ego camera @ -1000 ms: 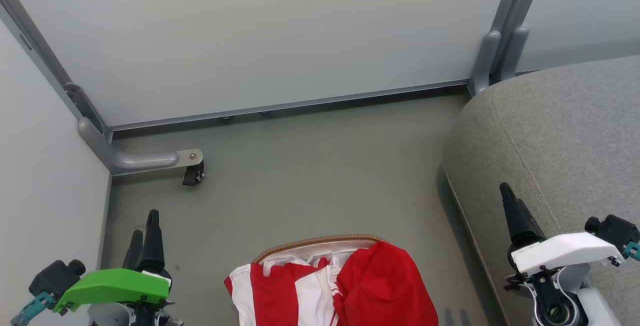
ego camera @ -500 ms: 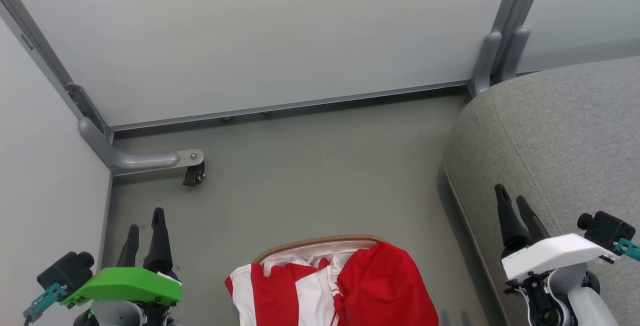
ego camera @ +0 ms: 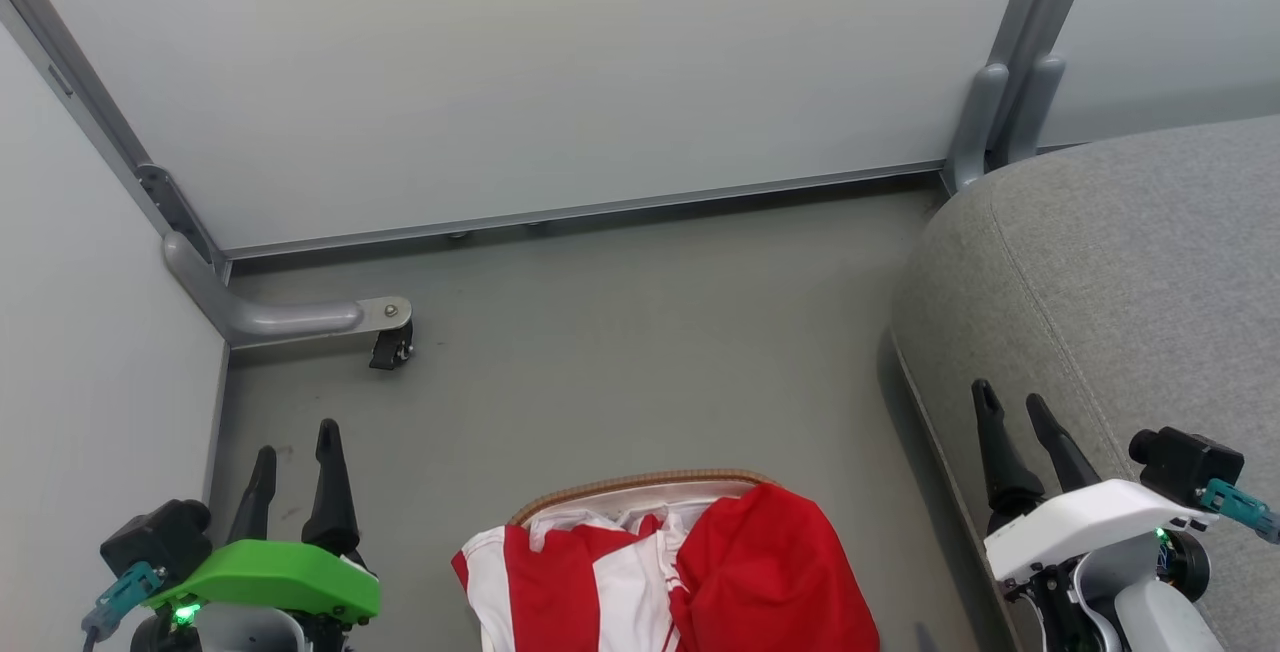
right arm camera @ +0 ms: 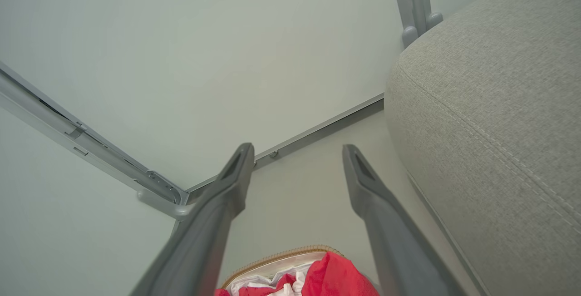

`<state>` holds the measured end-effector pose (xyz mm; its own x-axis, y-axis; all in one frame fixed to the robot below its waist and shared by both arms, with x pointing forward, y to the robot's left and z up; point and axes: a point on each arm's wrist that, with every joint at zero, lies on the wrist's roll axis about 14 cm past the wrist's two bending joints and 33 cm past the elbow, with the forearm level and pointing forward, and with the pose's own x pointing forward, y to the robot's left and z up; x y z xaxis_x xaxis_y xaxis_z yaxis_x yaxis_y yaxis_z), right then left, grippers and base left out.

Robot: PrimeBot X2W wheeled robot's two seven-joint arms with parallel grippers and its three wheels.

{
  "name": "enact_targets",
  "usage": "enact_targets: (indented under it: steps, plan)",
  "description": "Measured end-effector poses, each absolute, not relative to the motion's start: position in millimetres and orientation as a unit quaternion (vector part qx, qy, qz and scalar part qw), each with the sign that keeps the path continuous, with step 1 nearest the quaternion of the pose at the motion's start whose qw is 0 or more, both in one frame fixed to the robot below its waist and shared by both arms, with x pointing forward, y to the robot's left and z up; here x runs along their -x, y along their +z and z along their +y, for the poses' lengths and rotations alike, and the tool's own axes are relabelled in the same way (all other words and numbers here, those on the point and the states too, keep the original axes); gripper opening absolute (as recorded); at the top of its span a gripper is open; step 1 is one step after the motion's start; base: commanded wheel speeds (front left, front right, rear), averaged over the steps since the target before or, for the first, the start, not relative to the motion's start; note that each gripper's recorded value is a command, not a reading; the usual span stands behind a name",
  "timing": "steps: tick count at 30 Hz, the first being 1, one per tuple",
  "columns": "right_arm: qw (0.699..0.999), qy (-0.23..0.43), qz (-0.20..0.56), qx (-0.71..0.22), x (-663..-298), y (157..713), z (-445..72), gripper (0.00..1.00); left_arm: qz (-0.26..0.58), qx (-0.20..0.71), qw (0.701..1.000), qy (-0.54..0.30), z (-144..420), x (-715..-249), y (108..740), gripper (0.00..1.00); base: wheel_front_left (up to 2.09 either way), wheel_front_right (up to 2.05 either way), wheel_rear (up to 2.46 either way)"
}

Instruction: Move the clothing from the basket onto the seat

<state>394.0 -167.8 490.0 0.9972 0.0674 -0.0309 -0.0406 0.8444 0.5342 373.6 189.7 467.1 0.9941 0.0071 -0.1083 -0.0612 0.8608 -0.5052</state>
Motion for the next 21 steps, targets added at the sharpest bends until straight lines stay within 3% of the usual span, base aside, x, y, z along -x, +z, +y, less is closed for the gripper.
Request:
enact_targets:
  steps: [21]
  plan:
    - [0.984,0.056,0.014,-0.168,-393,490,-156,1.00,0.042,0.152,0.987,-0.018,176,-371,469,1.00,0.00,0.00,0.00]
